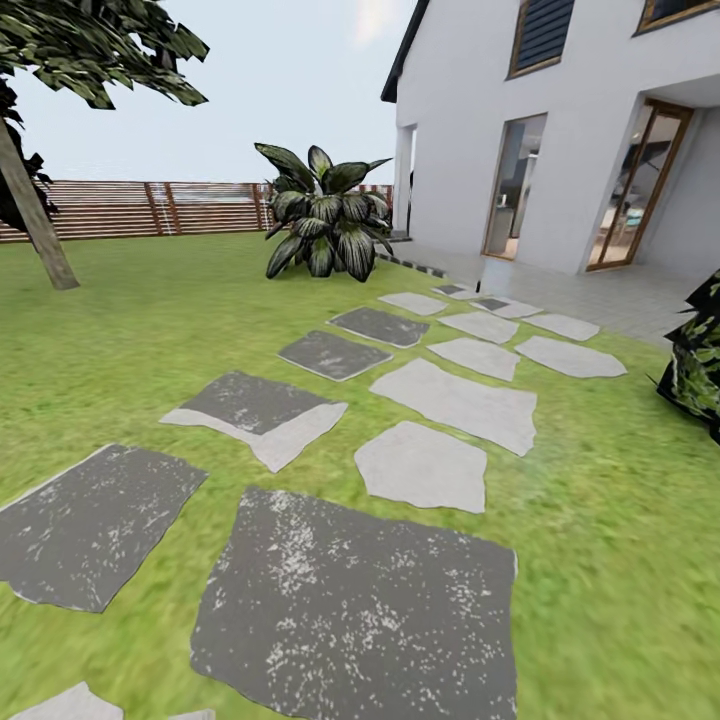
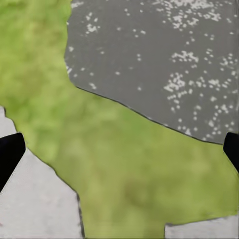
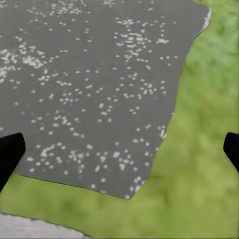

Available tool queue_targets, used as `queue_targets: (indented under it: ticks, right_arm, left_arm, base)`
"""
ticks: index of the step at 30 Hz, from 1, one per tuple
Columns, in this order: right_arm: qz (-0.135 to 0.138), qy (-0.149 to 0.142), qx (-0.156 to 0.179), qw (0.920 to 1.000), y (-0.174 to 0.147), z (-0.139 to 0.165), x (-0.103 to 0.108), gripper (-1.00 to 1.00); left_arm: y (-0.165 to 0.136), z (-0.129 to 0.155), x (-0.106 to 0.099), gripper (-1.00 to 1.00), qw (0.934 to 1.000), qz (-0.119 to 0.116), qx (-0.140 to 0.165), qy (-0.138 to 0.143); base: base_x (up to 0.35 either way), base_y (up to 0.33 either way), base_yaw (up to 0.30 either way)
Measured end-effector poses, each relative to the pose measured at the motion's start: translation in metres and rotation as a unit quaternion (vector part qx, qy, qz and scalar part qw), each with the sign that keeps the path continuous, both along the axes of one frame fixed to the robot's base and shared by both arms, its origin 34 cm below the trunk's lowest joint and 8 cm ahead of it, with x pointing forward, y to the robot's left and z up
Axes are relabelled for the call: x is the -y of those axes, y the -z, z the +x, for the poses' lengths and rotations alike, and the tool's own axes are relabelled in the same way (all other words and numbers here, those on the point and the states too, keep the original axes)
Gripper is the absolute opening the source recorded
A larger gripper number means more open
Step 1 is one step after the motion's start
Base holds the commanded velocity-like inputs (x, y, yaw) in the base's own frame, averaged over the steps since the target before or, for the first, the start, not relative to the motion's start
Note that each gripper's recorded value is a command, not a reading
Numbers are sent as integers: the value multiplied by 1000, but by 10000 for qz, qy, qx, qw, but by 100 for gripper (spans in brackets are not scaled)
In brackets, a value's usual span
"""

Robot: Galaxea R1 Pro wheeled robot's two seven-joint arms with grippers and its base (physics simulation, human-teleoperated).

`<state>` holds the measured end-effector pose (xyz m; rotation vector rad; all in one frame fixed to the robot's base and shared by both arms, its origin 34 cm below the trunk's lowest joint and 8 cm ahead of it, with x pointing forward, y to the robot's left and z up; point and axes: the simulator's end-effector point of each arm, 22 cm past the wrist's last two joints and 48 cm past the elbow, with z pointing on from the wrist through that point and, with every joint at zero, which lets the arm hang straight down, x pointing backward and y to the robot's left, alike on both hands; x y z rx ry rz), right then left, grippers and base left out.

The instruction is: In the garden, pick up the pesticide atomizer on the floor and spray pesticide onto both trees until each tree trunk is fully covered.

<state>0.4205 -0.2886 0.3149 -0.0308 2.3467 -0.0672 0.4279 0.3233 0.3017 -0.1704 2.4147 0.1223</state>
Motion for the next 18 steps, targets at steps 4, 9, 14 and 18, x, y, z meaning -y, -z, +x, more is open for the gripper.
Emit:
queue_targets:
  ticks: [4, 9, 14, 18]
  right_arm:
    - [-1, -2, 0, 10000, 0, 0, 0, 100]
    - [0, 1, 0, 10000, 0, 0, 0, 100]
    - [0, 1, 0, 10000, 0, 0, 0, 100]
    - [0, 1, 0, 10000, 0, 0, 0, 100]
  left_arm:
    - [0, 0, 0, 100, 10000, 0, 0, 6]
    - [0, 0, 0, 100, 10000, 1, 2, 5]
    - [0, 0, 0, 100, 10000, 0, 1, 6]
    - [0, 0, 0, 100, 10000, 0, 2, 6]
  base:
    - [340, 0, 0]
    - [340, 0, -1]
    - [340, 0, -131]
    - [340, 0, -142]
